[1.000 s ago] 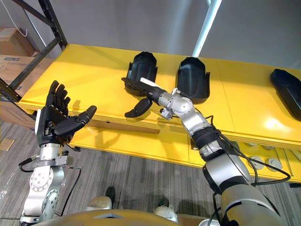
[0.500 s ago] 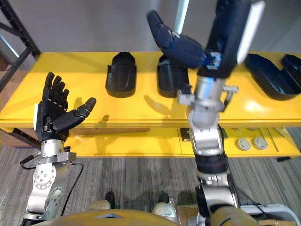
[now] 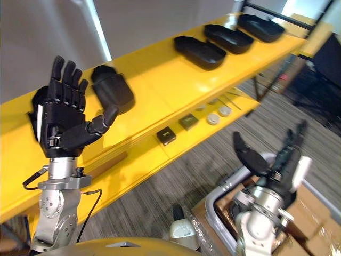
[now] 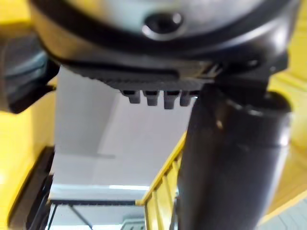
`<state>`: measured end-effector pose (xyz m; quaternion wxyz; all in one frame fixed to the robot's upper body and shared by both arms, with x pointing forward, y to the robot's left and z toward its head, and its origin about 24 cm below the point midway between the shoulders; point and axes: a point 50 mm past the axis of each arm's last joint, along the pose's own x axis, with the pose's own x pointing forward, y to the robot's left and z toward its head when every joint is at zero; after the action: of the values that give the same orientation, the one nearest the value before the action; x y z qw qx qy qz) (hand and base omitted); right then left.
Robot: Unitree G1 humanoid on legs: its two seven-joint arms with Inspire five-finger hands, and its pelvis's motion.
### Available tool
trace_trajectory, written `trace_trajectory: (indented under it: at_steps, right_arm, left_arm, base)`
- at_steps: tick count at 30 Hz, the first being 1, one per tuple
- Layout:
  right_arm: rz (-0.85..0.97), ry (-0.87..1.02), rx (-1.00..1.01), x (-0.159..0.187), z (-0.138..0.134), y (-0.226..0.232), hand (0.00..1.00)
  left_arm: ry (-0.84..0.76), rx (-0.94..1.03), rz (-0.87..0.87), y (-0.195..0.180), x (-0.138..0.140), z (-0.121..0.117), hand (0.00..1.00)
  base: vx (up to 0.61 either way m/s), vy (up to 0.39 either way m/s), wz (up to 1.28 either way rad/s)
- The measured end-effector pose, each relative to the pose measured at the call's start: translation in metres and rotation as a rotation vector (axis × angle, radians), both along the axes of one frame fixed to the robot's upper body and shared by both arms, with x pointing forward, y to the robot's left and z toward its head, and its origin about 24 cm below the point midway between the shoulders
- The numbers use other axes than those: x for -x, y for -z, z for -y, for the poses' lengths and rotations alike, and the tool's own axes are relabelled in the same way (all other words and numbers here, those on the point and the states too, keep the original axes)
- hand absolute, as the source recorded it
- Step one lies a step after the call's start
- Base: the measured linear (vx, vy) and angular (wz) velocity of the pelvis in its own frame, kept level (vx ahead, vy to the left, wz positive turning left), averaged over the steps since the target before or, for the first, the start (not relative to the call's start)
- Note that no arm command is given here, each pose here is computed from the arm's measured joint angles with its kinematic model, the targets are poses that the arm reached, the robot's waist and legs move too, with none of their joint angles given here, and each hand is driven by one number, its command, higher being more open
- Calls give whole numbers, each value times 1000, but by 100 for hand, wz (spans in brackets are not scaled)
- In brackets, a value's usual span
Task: Walk over and take three plastic housings, then place them on the shelf
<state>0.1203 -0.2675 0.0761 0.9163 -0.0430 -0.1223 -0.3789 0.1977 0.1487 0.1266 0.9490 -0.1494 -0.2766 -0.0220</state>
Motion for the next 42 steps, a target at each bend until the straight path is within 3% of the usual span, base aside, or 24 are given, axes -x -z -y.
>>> trace_trajectory:
  at_steps: [6, 13, 17, 22, 28, 30, 34, 37, 42]
  right_arm:
    - [13, -99, -42, -7, -20, 3, 100]
    - [140, -417, 68, -62, -47, -24, 100]
    - [147, -390, 76, -73, -53, -24, 100]
    - [82, -358, -20, -59, -64, -4, 100]
    - [-6, -364, -168, -4, -66, 18, 100]
    - [70, -447, -153, -13, -70, 9, 100]
    - [208, -650, -23, -76, -105, -16, 100]
    - [109, -685, 12, -103, -131, -2, 100]
    - [-78, -657, -16, -89, -137, 32, 100]
  left_arm:
    - [-22, 37, -29, 2, -5, 5, 100]
    - [-140, 97, 1, -8, 3, -6, 100]
    - [-175, 25, 28, -11, 1, -1, 100]
    - [-145, 38, 12, -9, 2, 8, 100]
    - [-133, 41, -74, 8, 13, 11, 100]
    - [-166, 18, -90, 11, 17, 2, 100]
    - [-234, -38, -89, 10, 14, -21, 100]
    - [-227, -19, -110, 14, 13, -24, 100]
    - [-192, 72, -162, 24, 11, -25, 100]
  base:
    - [-116, -23, -65]
    - [-194, 64, -102]
    - [-78, 89, -11]
    - [-3, 57, 2]
    - [-94, 61, -57]
    - [-214, 14, -73]
    - [-148, -122, -38]
    - [-16, -257, -18]
    - [27, -493, -55]
